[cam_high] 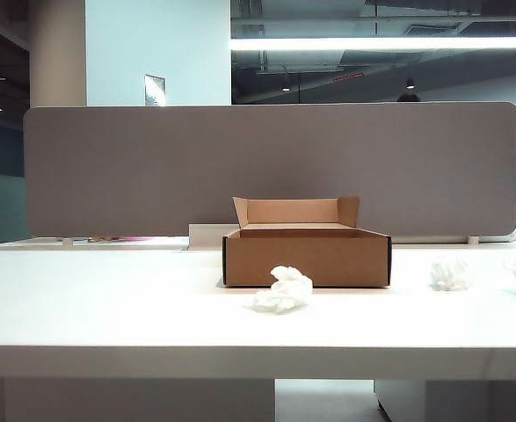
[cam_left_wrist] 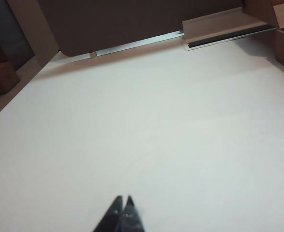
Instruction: Pick up all the paper balls on the table and put them in the paper box.
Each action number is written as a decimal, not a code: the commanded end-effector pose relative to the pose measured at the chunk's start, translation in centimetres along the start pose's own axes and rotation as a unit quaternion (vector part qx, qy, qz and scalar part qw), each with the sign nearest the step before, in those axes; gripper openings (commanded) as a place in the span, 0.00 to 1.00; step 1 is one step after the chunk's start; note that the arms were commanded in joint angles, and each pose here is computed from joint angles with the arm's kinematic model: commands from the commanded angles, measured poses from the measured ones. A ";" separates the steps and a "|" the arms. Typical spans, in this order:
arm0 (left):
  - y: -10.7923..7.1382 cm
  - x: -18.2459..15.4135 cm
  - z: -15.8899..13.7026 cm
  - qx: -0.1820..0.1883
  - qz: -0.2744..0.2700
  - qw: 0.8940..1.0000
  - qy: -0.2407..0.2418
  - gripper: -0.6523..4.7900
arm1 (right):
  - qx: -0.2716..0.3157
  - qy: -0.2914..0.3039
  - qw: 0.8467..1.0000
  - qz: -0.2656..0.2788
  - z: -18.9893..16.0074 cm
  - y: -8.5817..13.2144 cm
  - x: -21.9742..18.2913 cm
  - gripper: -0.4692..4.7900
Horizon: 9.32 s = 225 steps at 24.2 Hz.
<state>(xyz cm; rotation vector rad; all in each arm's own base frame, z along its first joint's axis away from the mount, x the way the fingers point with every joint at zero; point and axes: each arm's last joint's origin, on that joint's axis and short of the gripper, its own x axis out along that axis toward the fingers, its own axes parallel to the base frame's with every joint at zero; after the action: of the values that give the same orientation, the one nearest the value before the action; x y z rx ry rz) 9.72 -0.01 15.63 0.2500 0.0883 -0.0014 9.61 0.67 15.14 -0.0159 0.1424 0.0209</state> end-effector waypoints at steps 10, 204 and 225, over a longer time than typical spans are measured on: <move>-0.1 0.0 0.3 -0.152 -0.024 0.988 -0.015 0.11 | 0.019 -0.030 0.999 0.037 0.5 0.2 0.0 0.08; -18.1 24.0 16.5 -0.041 -0.387 0.904 0.178 0.80 | 0.009 0.261 0.962 0.086 12.8 3.5 27.1 0.09; -16.2 23.2 17.6 -0.012 -0.354 0.916 0.187 0.80 | 0.011 0.214 0.940 0.265 12.4 9.7 27.5 1.00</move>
<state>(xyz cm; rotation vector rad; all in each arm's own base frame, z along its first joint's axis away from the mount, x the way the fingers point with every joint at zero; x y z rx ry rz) 34.28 -20.11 25.90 0.1681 0.5763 -0.6975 38.42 11.20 22.42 0.0432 0.6195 0.5508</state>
